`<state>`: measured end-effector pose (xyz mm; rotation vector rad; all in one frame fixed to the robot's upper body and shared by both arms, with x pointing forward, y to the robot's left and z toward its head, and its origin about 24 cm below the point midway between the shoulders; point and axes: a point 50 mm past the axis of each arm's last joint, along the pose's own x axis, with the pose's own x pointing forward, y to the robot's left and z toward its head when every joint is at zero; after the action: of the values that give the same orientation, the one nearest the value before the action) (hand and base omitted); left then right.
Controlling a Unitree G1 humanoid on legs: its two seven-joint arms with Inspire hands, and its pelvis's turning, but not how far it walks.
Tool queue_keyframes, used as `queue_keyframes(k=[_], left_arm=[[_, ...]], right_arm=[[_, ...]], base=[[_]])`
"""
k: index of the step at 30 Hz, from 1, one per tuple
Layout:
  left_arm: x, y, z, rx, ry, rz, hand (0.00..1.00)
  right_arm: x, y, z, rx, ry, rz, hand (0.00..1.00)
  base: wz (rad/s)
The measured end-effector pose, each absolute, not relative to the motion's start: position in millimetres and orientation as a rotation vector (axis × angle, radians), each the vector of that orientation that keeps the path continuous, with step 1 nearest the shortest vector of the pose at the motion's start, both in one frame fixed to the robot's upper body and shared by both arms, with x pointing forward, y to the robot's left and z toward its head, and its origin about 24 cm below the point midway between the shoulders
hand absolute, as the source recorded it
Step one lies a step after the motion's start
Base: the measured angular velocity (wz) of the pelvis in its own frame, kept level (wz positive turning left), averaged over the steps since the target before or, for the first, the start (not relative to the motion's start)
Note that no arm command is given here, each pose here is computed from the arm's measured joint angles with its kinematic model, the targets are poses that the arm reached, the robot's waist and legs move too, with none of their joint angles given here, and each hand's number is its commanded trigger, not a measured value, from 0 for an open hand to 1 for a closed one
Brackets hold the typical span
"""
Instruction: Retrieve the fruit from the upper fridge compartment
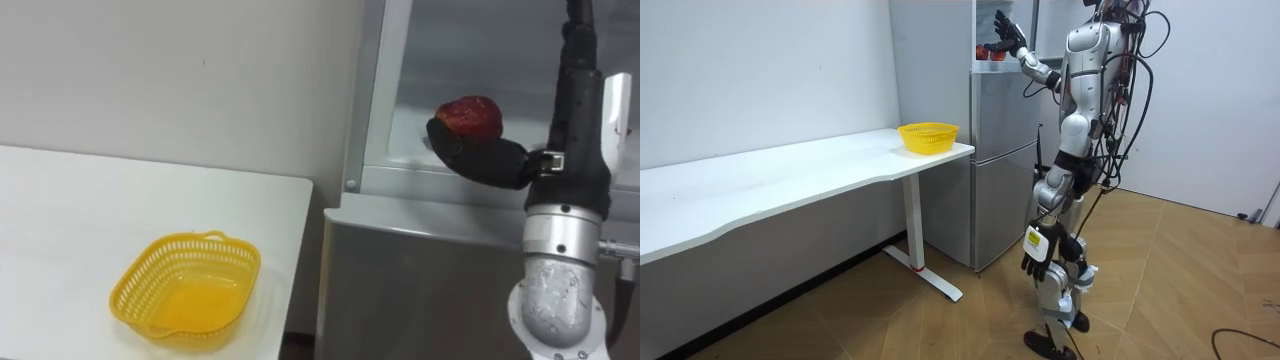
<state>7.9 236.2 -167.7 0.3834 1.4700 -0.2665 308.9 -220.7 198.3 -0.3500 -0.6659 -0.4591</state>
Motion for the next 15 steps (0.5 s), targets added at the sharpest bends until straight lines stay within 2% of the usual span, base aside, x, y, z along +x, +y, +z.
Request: queue_keyframes(k=[15], left_arm=[[10.2,241.1,-165.3,0.356,1.467,-0.259,0.0]], right_arm=[[318.8,-228.8,197.6,-0.348,-0.583,-0.402,0.0]], base=[[0.01]])
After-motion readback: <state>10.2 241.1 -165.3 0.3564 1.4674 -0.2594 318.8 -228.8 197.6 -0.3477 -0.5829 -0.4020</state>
